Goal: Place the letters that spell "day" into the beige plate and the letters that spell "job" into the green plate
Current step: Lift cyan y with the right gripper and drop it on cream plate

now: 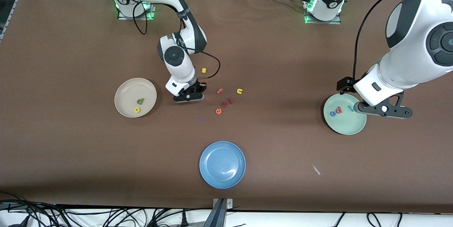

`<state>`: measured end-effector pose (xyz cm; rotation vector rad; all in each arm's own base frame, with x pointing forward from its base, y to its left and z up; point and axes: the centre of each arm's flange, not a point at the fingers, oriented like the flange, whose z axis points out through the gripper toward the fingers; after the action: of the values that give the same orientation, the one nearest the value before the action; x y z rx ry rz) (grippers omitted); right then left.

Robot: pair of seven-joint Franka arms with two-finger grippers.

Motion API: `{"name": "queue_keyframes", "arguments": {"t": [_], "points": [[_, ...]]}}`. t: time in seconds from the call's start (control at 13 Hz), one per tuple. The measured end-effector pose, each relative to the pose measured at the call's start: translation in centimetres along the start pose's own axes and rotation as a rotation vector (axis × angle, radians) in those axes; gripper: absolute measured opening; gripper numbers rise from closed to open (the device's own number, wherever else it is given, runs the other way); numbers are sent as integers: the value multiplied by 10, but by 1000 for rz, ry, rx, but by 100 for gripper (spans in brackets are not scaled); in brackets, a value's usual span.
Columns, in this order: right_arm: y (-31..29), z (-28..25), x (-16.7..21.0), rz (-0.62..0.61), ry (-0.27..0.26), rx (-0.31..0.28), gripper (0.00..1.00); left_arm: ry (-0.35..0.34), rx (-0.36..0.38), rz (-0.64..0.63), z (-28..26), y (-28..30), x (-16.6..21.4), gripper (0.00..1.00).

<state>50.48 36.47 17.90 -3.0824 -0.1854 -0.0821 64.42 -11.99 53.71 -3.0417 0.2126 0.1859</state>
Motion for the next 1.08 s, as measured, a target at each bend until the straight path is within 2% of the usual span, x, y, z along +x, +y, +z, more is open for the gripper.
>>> {"name": "queue_keyframes", "arguments": {"t": [0.23, 0.62, 1.08], "points": [[15, -5, 8, -22, -12, -16, 15, -1, -1, -8, 0, -6, 0, 100], [60, -55, 33, -84, -88, -30, 15, -3, -1, -11, 2, -7, 0, 100], [185, -114, 56, -213, -209, -36, 15, -4, 0, -13, 2, -8, 0, 100]]}}
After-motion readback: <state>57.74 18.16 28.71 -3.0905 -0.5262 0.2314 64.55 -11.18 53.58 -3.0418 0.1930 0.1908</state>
